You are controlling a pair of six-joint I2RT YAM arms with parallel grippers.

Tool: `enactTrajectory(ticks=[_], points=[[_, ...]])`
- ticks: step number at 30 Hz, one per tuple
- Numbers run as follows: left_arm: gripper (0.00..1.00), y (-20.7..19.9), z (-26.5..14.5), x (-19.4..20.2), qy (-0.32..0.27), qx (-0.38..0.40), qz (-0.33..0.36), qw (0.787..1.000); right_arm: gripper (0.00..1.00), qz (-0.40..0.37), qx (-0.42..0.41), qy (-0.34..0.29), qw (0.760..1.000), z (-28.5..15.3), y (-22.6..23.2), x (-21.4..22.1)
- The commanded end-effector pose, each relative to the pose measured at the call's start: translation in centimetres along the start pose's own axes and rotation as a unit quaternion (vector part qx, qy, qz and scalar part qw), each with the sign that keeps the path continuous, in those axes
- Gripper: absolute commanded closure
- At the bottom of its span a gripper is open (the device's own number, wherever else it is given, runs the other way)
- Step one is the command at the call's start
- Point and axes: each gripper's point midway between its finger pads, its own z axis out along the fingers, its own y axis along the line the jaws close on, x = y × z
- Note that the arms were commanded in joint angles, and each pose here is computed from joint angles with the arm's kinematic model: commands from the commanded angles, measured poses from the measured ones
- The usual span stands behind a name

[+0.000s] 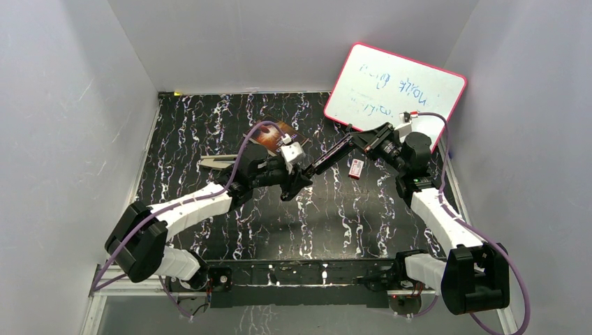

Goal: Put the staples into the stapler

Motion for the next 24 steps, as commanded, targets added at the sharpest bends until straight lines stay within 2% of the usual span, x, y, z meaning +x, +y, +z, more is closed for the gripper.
enactTrajectory(ticks=[1,3,5,12,14,17,24], points=[[0.82,0.7,0.4,-3.0,-0.029,-0.009,0.03,0.999,1.0,-0.014,-0.063,-0.017,0.998,-0.7,3.8,-1.0],[0.93,1.0,0.4,-3.2,-0.027,-0.014,0.04,0.999,1.0,-0.013,-0.058,-0.016,0.998,-0.8,3.3,-0.8],[1.0,1.1,0.2,-3.4,-0.023,-0.016,0.05,0.998,0.94,-0.018,-0.052,-0.017,0.998,-0.9,3.0,-0.6],[1.0,0.2,-1.6,-3.1,0.0,0.005,0.103,0.995,0.58,-0.061,0.003,-0.045,0.997,-1.4,1.6,-1.6],[1.0,-0.3,-2.3,-2.6,0.012,0.017,0.112,0.994,0.52,-0.078,0.024,-0.061,0.995,-1.9,1.2,-2.2],[1.0,-0.6,-3.4,-1.7,0.029,0.02,0.122,0.992,0.46,-0.107,0.06,-0.093,0.988,-3.0,0.4,-3.1],[1.0,-0.4,-5.9,0.3,0.067,0.01,0.145,0.987,0.4,-0.188,0.116,-0.132,0.966,-5.6,-1.6,-3.9]])
